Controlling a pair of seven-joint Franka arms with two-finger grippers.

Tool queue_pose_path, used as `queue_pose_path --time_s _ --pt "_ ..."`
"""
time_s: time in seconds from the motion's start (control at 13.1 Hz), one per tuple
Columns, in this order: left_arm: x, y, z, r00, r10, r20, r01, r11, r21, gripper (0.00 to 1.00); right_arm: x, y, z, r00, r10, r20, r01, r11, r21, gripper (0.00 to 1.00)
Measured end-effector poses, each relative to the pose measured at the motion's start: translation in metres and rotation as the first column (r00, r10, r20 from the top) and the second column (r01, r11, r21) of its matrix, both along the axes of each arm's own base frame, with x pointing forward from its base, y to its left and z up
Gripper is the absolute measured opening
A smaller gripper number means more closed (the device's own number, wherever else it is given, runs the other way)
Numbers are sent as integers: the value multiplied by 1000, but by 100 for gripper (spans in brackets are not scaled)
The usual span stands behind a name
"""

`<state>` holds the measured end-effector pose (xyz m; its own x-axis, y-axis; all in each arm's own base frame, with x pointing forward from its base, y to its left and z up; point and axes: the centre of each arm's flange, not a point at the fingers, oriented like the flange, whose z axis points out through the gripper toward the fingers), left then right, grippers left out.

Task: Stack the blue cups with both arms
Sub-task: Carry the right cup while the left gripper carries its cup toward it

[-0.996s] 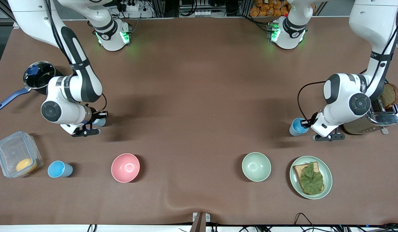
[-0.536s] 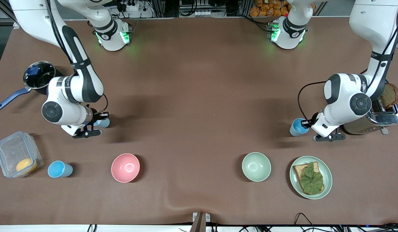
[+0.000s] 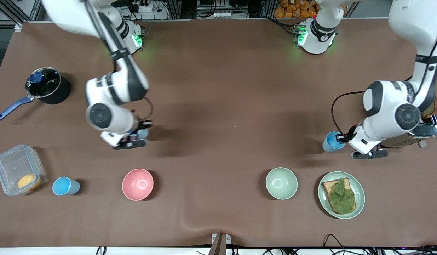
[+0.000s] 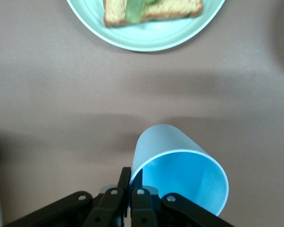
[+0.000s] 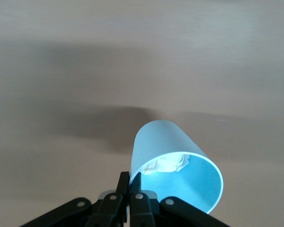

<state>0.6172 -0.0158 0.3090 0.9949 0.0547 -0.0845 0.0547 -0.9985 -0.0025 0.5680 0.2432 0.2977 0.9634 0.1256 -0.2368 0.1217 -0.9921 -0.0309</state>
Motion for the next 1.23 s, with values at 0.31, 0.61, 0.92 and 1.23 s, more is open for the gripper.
queue_pose_path --time_s 0.31,0.61,0.92,1.23 --pt "12 -5 49 1000 -7 21 7 1000 5 4 -2 80 -16 1000 27 -2 -27 997 73 4" --pt "15 -28 63 999 -17 27 17 1000 -4 4 -13 134 -44 998 55 -25 -51 992 115 4" --pt "16 -38 70 999 -24 31 24 1000 -4 4 -16 149 -51 999 32 0 -32 992 121 4" --pt "13 -60 83 998 -46 40 46 999 -11 4 -19 154 -51 1000 29 4 -30 992 121 10"
